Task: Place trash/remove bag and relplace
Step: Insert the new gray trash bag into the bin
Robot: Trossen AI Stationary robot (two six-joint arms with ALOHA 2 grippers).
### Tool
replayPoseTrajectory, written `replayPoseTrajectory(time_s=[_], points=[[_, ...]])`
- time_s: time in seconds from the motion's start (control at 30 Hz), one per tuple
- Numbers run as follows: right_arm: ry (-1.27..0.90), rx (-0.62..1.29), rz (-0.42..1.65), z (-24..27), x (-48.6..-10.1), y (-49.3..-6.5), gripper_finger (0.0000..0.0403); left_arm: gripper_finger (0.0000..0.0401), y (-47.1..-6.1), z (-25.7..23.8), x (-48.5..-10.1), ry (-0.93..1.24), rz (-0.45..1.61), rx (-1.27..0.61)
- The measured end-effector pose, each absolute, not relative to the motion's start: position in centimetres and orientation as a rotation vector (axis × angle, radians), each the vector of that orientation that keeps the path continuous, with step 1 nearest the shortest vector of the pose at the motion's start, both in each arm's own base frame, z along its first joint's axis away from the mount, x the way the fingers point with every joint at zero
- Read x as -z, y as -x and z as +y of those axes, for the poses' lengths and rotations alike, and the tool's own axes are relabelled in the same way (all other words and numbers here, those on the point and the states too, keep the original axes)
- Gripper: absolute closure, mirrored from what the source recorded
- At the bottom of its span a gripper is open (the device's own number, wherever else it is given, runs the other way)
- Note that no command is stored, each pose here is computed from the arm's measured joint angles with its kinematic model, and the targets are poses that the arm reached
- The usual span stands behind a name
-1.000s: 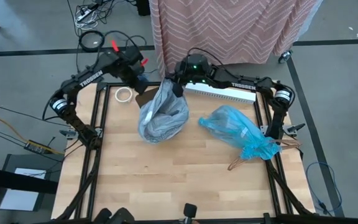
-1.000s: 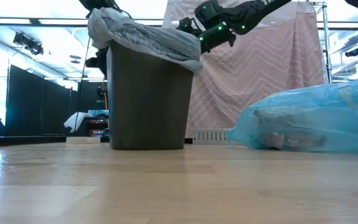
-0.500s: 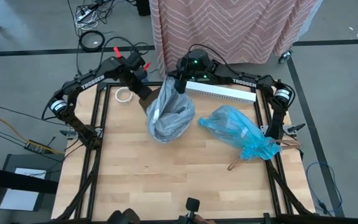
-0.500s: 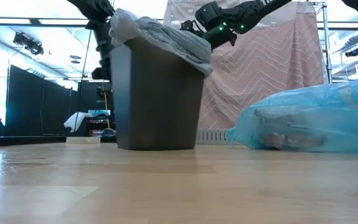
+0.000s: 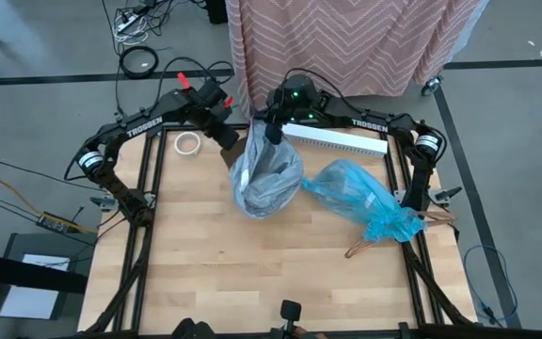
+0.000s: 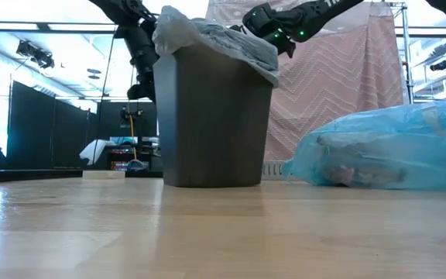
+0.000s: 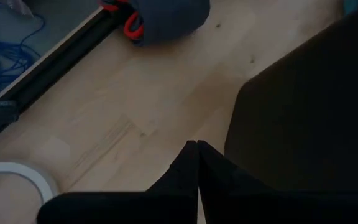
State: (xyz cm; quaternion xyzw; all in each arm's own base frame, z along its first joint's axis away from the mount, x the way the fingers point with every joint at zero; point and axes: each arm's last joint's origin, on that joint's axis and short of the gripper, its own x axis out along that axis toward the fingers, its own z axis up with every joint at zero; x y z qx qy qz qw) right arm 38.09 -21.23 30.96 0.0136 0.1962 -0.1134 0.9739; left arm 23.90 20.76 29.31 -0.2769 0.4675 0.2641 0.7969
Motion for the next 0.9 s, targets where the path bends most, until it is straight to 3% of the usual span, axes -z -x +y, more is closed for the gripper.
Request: replayPoseTrajectory(time_s=[0.3, 0.9], points=[[-0.167, 0.092, 0.477, -22.0, -29.9, -36.8, 0.0403, 0.0394, -23.7, 20.7, -29.3, 0.551, 1.033, -0.541], [-0.213, -0.016, 0.534, -21.6, -28.6, -36.4, 0.0403, 0.0394, -23.9, 20.8, -29.4, 0.527, 1.014, -0.558]])
